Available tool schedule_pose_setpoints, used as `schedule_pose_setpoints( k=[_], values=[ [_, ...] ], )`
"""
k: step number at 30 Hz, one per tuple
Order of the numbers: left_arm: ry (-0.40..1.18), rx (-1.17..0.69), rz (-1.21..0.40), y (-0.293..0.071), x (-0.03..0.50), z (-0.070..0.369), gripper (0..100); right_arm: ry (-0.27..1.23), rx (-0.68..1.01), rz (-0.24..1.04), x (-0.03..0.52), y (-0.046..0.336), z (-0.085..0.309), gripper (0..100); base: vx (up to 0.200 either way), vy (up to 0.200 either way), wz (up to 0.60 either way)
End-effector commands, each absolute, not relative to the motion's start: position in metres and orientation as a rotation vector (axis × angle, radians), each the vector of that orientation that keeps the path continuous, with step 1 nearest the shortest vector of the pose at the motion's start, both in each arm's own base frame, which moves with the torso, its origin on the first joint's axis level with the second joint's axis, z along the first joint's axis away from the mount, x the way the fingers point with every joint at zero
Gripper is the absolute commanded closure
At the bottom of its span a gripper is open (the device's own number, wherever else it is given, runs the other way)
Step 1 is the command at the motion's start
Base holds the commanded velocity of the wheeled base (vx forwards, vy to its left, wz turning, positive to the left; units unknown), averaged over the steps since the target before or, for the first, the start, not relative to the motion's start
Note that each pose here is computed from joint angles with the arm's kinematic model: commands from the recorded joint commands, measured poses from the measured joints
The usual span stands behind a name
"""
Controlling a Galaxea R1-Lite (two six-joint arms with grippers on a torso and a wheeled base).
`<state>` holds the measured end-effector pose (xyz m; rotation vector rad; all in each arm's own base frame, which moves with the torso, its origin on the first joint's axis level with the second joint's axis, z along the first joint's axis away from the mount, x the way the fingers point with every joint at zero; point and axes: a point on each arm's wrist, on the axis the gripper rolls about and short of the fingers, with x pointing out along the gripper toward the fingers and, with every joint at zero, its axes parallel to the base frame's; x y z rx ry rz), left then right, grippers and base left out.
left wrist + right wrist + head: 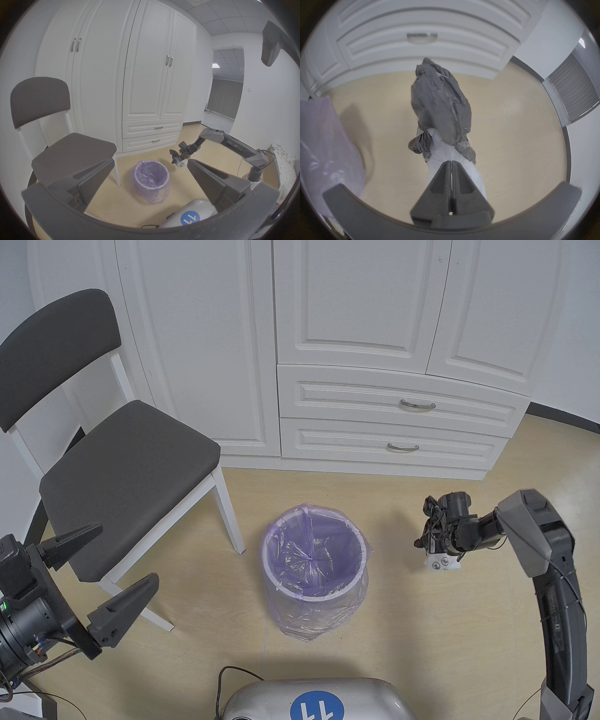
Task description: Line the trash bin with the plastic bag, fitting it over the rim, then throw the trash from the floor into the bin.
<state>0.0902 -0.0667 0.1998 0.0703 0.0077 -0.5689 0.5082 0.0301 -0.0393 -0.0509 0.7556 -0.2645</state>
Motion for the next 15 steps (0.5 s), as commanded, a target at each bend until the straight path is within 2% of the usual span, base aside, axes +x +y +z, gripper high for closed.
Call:
schedule_pose_setpoints(
  k=[1, 3, 7, 10, 15],
  values=[
    [-0.116, 0.121, -0.559, -0.057, 0.077, 0.213, 0, 0.387, -0.100, -0.111, 0.372, 0.061, 0.156, 100, 0.000, 0.000, 0.00],
    [-0.150, 0.106, -0.556, -0.055, 0.075, 0.221, 0, 0.201, -0.164, -0.039, 0.308, 0.069, 0.194, 100, 0.000, 0.000, 0.00],
    [-0.180, 0.098, -0.553, -0.051, 0.070, 0.226, 0, 0.044, -0.282, 0.007, 0.248, 0.069, 0.208, 100, 0.000, 0.000, 0.00],
    [-0.190, 0.094, -0.552, -0.051, 0.069, 0.228, 0, -0.016, -0.354, 0.000, 0.227, 0.067, 0.208, 100, 0.000, 0.000, 0.00],
    [-0.198, 0.090, -0.551, -0.050, 0.068, 0.229, 0, -0.093, -0.347, 0.005, 0.214, 0.077, 0.215, 100, 0.000, 0.000, 0.00]
  ],
)
